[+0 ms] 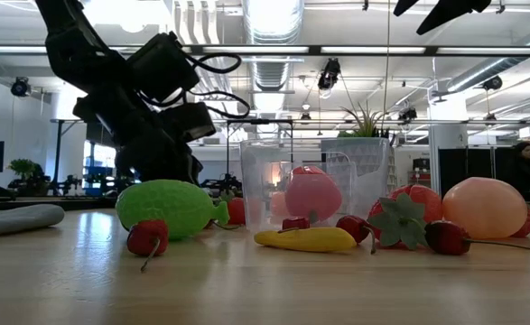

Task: Pick and placing Produce into tupperware
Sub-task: Put the red cherry into the transparent bin

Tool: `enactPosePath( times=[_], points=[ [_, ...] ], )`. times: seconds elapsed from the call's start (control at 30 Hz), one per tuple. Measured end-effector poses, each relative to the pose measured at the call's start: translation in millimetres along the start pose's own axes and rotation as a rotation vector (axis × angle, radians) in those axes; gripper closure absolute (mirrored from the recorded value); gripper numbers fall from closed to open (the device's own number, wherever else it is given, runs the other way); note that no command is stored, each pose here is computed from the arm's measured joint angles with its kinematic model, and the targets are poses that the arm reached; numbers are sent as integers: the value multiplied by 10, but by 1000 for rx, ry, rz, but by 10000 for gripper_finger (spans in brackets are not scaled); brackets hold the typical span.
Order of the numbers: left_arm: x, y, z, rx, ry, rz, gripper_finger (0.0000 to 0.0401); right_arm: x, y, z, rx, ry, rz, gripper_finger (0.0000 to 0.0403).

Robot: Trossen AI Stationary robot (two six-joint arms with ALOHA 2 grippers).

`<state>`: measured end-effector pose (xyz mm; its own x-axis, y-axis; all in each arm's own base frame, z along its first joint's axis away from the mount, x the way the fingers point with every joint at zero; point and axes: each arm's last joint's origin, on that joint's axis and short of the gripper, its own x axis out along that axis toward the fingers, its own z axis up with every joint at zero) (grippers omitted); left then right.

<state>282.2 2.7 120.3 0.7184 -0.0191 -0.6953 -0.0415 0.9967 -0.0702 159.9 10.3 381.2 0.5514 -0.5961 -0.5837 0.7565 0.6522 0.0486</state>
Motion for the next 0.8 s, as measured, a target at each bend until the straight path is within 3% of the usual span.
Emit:
enactPosePath(
  times=[0.3,0.57,0.67,0.8],
  points=[
    [-310,7,75,57,21,78,346,6,2,-7,-3,2,-2,38],
    [-829,23,406,36,-238,142,347,15,4,-15,0,3,-3,38],
    [-942,95,591,13,-312,131,347,26,6,-28,12,6,-6,38],
    [-910,224,853,-4,-346,8,347,50,12,-54,11,12,-12,38]
  ],
)
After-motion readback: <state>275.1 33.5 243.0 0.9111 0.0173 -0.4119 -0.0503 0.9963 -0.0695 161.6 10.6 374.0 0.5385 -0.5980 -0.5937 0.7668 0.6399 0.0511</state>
